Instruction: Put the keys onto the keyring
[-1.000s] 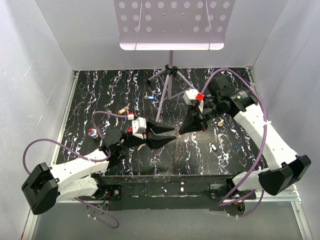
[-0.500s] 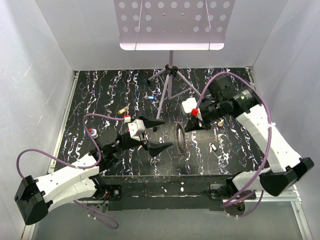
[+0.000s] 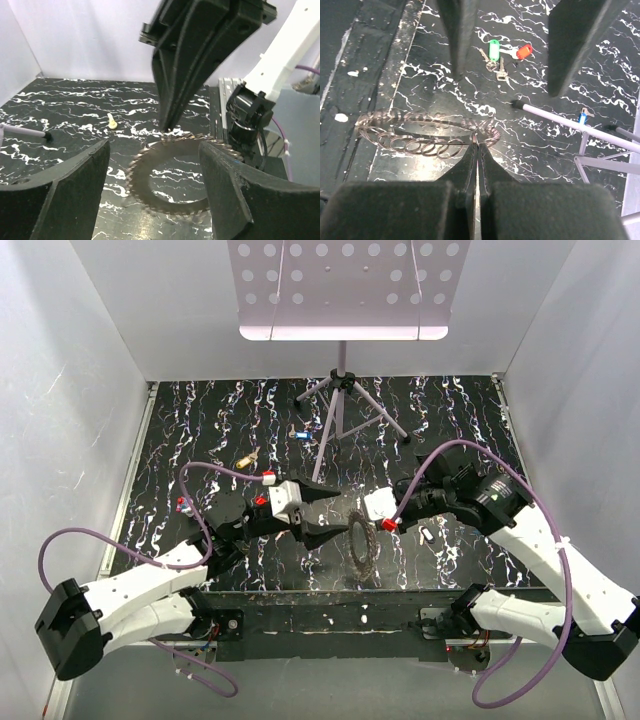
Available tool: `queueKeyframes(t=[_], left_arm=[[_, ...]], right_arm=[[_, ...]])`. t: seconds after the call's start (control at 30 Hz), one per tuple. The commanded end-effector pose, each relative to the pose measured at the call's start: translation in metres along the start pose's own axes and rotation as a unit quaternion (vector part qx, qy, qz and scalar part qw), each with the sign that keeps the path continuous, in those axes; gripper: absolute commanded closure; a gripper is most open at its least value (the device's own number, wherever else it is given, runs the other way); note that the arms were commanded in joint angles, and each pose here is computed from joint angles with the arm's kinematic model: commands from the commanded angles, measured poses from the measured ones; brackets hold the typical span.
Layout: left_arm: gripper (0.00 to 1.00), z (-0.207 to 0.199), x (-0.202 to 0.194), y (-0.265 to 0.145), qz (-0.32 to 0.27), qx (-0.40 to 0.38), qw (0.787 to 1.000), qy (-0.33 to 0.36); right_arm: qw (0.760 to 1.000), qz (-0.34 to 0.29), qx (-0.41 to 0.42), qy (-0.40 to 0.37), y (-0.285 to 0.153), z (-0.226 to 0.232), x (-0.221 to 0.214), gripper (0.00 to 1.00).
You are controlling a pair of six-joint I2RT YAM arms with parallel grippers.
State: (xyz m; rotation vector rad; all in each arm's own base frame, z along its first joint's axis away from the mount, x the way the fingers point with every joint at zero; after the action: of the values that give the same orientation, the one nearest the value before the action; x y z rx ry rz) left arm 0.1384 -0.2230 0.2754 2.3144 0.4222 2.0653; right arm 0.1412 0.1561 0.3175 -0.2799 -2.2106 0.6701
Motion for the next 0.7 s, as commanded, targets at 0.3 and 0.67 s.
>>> queueKeyframes(t=[0.3,0.67], left_arm=[[0.44,0.006,-0.001,0.018,0.018,-0.033,0.999,0.017],[0.63,0.01,0.004,0.023,-0.02,-0.003,1.0,-0.004]], right_arm=[[0.996,-0.015,-0.084,-0.027,0.001,-0.017,0.006,0.99],[0.996,-0.03,-0.09,-0.002,0.002,-0.016,0.009,0.99]])
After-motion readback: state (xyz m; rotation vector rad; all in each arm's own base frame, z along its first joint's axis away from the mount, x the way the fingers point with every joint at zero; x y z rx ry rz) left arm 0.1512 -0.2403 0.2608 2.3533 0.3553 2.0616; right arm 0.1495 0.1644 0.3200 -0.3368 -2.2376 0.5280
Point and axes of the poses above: each gripper's point midway between its finger pads, its own y axis out along the fingers, its own z axis along the line the jaws close on, x = y × z, the point moved 10 cm from there along -y, back along the fingers, and after that the axes turned 12 degrees about -y, right-handed, at the moved point
